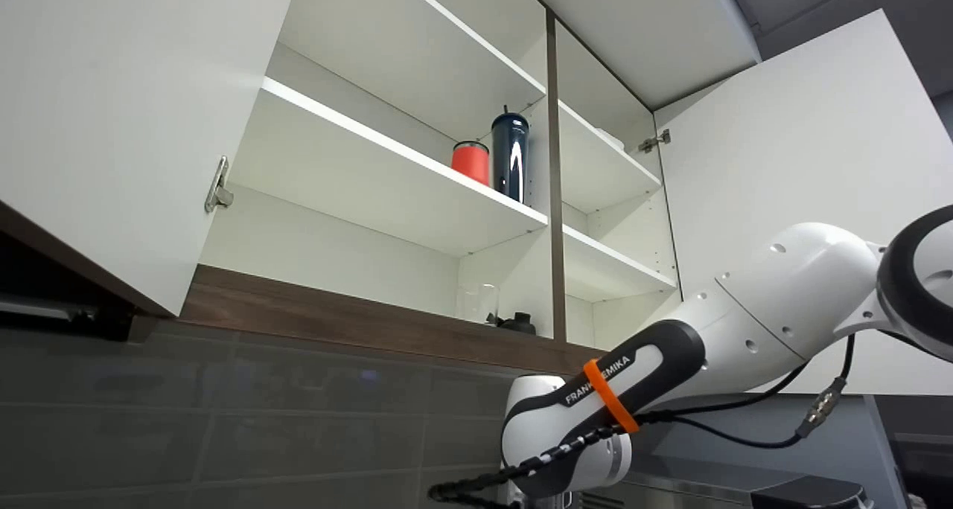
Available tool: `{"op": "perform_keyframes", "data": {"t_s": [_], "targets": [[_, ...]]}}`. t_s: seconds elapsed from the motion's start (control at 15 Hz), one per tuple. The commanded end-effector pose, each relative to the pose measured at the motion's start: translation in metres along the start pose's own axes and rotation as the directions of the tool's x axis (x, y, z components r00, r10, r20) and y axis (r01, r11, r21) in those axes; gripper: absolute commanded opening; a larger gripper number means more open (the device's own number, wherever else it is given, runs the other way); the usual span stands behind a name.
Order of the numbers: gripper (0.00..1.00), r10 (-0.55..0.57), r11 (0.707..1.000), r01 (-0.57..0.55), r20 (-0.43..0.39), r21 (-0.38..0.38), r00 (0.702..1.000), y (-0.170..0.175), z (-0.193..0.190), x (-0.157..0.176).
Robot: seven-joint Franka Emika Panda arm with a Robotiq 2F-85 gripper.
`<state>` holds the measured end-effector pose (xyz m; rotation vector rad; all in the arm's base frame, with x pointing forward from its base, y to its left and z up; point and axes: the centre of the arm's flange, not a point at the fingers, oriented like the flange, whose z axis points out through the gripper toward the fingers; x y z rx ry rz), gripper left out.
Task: Stack up the two paper cups on the bottom shelf and place them on the counter top
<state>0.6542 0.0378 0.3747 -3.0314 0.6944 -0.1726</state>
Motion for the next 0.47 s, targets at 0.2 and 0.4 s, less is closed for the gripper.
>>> {"op": "perform_keyframes", "data": {"t_s": [0.2,0.4], "targets": [[1.0,-0.007,1.0,0.007,0.003,0.007,1.0,-0.003,-0.023,-0.005],[1.0,-0.005,1.0,0.005,0.007,0.004,1.0,-0.001,-0.02,-0.005]]}}
